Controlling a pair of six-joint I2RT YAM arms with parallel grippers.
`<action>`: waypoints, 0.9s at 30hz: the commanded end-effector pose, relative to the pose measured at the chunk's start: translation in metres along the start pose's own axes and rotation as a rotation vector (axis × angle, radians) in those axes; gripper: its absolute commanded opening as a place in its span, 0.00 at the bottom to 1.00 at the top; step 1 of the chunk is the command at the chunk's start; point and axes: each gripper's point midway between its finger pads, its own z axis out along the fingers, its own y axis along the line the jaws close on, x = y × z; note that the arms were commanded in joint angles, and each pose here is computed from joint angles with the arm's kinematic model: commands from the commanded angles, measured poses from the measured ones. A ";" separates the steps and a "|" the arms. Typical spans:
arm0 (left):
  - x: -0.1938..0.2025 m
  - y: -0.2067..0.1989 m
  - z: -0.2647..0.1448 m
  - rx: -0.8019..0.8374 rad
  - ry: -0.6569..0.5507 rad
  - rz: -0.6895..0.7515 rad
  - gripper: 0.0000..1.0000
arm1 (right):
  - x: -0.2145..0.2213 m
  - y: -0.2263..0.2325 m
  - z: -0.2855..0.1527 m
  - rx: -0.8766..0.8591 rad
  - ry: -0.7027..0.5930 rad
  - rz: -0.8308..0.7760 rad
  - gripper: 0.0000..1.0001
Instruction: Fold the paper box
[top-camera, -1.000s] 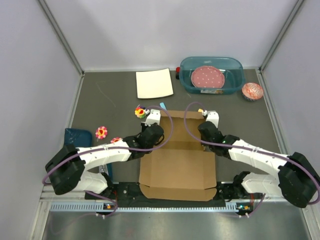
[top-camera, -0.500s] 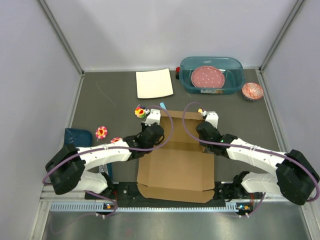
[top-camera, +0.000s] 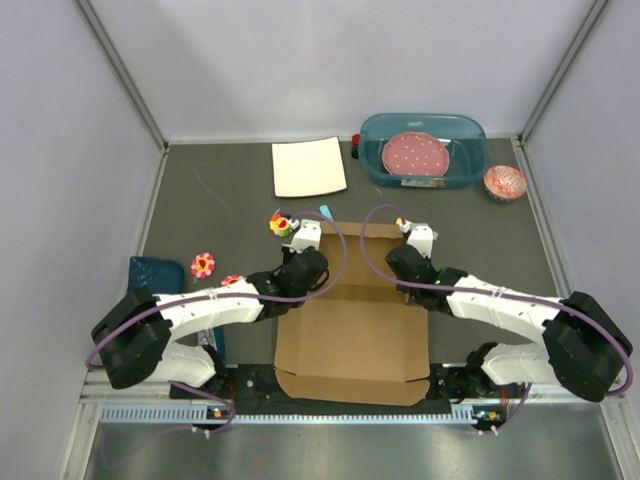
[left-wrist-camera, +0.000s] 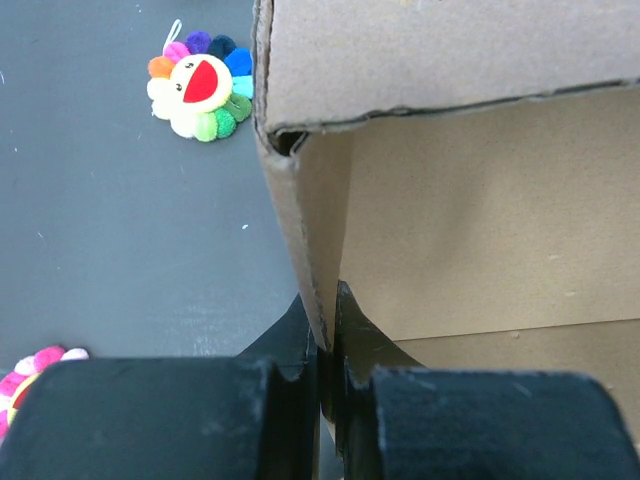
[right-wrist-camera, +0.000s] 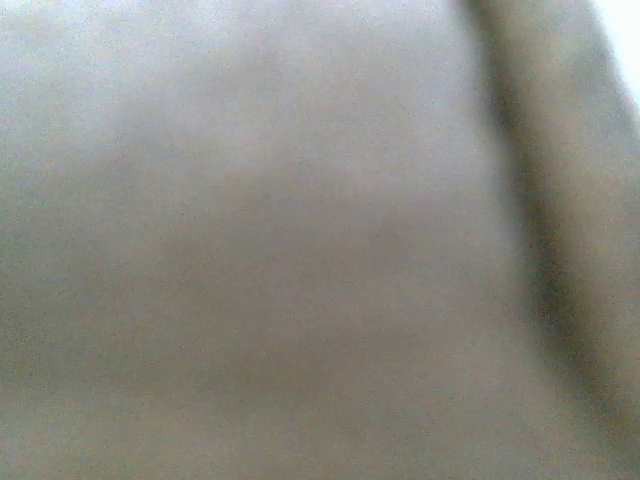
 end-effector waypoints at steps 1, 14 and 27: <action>-0.020 -0.008 -0.002 0.021 -0.049 -0.017 0.00 | 0.024 -0.001 -0.002 0.027 0.077 -0.066 0.00; -0.017 -0.006 -0.001 0.005 -0.048 -0.013 0.00 | -0.021 0.001 -0.027 -0.015 -0.073 0.007 0.46; -0.018 -0.004 -0.003 0.009 -0.048 -0.016 0.00 | -0.092 0.000 -0.033 0.039 -0.228 0.038 0.47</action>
